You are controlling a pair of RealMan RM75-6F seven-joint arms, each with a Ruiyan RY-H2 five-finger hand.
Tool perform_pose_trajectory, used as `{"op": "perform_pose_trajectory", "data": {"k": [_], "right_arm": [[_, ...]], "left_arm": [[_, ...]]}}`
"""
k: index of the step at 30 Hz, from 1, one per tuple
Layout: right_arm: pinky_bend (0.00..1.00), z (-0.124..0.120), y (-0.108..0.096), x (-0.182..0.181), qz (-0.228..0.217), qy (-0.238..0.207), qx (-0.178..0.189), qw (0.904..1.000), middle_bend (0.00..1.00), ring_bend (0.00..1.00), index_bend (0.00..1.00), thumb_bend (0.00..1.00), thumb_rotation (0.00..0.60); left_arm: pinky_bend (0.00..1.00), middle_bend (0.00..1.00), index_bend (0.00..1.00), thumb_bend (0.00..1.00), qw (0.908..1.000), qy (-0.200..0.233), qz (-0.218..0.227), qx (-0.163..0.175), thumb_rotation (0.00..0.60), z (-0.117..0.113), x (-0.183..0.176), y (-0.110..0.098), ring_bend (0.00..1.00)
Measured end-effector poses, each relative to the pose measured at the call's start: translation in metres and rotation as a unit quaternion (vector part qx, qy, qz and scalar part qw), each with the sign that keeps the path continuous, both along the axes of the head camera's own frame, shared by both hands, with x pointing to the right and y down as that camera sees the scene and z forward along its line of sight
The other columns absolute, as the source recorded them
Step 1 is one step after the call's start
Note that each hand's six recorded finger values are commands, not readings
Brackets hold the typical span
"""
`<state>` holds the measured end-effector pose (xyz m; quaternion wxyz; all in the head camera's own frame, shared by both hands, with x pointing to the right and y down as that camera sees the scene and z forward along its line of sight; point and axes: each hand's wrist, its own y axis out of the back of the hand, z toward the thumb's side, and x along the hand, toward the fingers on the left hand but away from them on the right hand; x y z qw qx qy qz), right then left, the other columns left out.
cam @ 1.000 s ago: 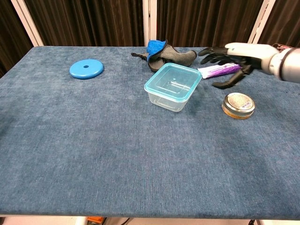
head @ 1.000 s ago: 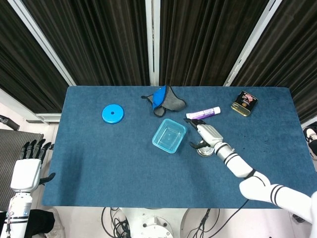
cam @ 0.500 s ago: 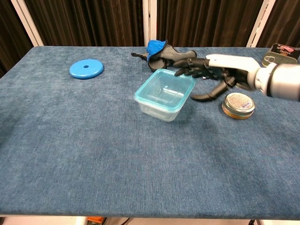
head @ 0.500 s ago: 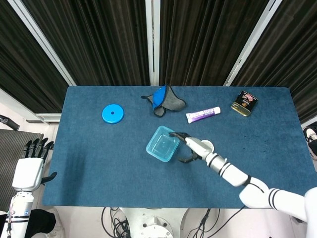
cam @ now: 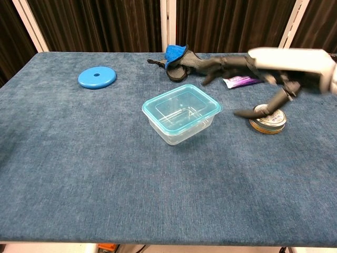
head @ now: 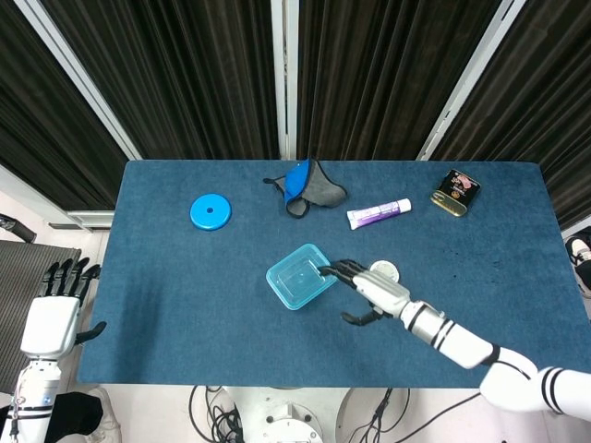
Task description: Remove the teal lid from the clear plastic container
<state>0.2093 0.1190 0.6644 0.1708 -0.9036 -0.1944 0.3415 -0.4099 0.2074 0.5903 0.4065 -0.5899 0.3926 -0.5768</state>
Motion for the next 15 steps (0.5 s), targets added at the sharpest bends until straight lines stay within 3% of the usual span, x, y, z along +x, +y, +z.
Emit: {"op": "perform_pose_trajectory", "data": {"k": [2,5,10,15], "right_arm": [[0.0,0.002,-0.012,-0.01,-0.014,0.018,0.008,0.9997,0.14,0.0,0.0,0.49,0.6],[0.0,0.012,-0.034,-0.032,-0.036,0.049,0.011,0.9981,0.17,0.0,0.0,0.56,0.6],[0.0,0.035,-0.07,-0.073,-0.035,0.083,-0.005,0.9959,0.2,0.0,0.0,0.6,0.597],[0.0,0.058,-0.088,-0.09,-0.02,0.11,-0.032,0.9933,0.2,0.0,0.01,0.59,0.591]], "left_arm": [[0.0,0.05,0.13,0.0,1.0,0.0,0.0,0.002,0.6,-0.001,0.0,0.001,0.0],[0.0,0.05,0.12,0.0,1.0,0.0,-0.003,0.001,0.6,-0.002,0.0,0.004,0.0],[0.0,0.05,0.12,0.0,0.9999,0.0,-0.01,-0.004,0.6,0.0,-0.003,0.007,0.0],[0.0,0.05,0.12,0.0,0.9999,-0.002,-0.012,-0.004,0.6,0.003,-0.005,0.006,0.0]]}}
